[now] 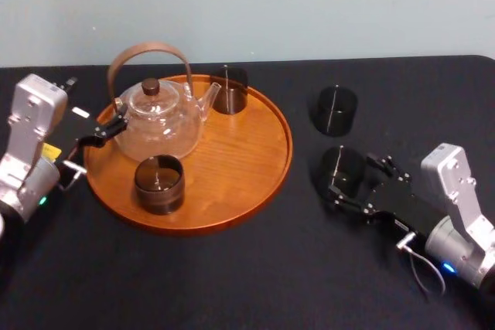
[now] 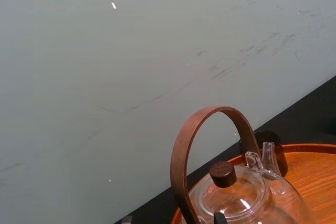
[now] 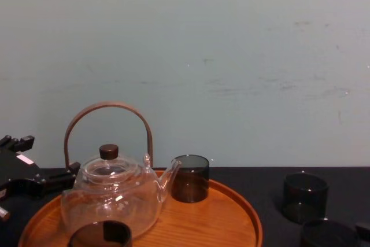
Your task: Pick up the glass from the table and place it on the tray.
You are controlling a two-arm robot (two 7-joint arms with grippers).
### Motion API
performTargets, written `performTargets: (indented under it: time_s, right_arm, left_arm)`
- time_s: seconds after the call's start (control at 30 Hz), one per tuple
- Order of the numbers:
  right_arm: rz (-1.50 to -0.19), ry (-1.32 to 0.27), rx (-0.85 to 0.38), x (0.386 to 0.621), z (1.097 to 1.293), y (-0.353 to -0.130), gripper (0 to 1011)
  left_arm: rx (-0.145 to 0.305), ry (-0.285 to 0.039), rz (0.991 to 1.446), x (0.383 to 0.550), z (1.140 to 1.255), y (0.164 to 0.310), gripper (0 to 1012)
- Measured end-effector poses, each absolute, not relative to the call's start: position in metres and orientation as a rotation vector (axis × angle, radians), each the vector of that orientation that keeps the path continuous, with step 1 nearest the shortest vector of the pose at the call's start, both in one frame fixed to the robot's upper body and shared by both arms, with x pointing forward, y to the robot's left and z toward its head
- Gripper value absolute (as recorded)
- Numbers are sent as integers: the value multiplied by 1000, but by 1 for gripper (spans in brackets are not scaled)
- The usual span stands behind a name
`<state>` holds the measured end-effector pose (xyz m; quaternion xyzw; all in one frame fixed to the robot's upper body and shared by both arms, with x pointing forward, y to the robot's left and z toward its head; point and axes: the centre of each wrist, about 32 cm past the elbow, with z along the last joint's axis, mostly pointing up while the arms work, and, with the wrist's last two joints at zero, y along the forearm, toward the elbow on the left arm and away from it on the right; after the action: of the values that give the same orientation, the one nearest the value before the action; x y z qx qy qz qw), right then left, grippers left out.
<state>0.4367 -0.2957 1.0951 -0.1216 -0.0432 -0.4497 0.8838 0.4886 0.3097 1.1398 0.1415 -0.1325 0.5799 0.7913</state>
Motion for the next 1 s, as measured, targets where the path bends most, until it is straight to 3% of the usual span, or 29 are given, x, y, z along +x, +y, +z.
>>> performTargets:
  time_s: [0.6,1.0]
  right_arm:
    - [-911,-73,-239,463,1088,-283,1002]
    - [-908,-64,-231,465,1087,-282,978]
  left_arm:
    - [304,-285,1248,489,1140,310,1010]
    - [304,-285,1248,489,1140,310,1009]
